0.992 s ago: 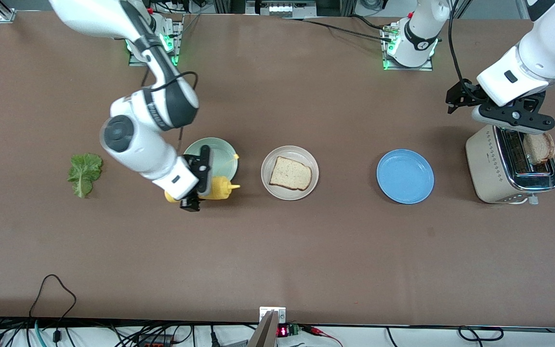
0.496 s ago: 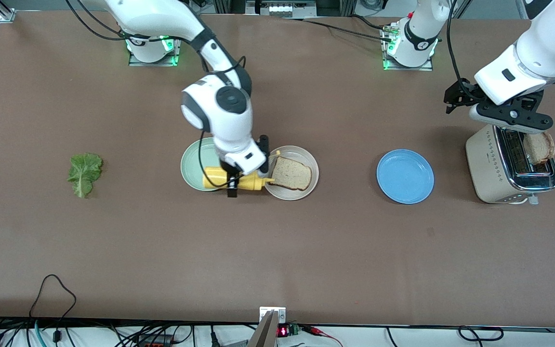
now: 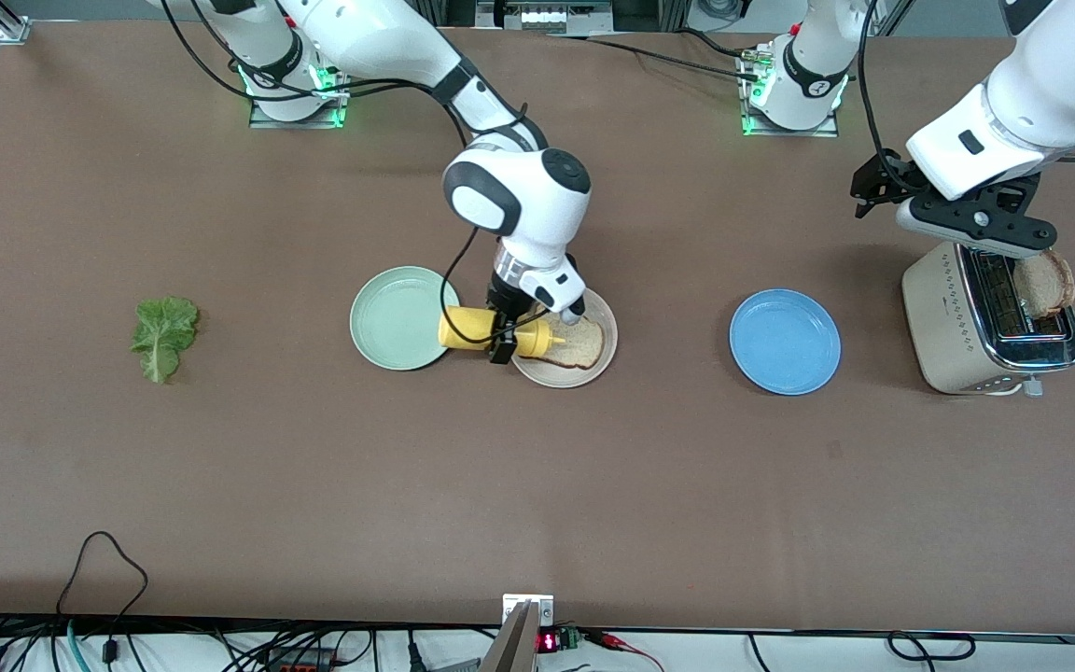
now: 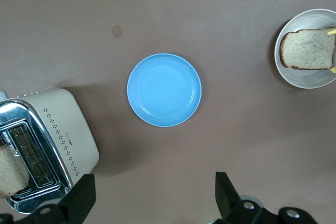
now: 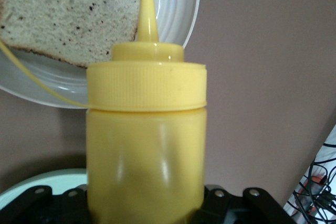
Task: Make sandwich in beige plate with both arms
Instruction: 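Carry the yellow bottle back and set it down with the right gripper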
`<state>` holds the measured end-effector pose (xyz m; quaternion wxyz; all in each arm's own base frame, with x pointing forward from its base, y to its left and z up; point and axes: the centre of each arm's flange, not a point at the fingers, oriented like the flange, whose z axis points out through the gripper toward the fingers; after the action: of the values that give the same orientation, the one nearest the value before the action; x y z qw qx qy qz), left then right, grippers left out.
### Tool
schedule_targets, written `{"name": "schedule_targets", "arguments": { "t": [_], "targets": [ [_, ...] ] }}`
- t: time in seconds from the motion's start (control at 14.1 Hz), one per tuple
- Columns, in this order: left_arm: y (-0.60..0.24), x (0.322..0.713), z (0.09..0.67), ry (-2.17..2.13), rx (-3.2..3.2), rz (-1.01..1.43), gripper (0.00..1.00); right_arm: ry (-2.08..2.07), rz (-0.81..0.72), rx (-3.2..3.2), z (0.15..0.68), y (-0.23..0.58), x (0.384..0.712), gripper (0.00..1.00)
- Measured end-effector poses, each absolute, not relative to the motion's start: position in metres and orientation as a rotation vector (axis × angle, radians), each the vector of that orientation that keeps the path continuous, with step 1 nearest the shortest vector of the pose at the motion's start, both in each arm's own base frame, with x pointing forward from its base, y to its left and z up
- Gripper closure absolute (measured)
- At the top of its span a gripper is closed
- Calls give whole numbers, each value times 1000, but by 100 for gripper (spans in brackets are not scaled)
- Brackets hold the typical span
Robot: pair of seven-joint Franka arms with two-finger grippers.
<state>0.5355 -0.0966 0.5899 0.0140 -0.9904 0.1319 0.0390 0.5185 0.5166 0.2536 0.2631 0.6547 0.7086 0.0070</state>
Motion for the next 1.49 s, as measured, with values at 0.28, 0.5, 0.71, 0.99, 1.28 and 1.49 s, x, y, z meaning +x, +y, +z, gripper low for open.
{"name": "schedule_targets", "arguments": {
  "t": [0.28,0.5,0.71,0.99,1.28,1.49],
  "targets": [
    [-74,541,585,345,-3094,138,0,1881,21,1782,256,509,532,59],
    [-75,542,582,349,-3094,148,0,1827,17,1910,266,484,560,59],
    [-76,543,581,352,-3093,149,0,1830,22,2070,304,434,602,59],
    [-78,542,581,357,-3092,149,0,1963,103,2276,370,347,651,59],
    [-78,542,581,359,-3092,149,0,2096,256,2445,408,258,676,59],
    [-79,542,581,360,-3092,149,0,2193,406,2602,415,198,674,59]
  ]
}}
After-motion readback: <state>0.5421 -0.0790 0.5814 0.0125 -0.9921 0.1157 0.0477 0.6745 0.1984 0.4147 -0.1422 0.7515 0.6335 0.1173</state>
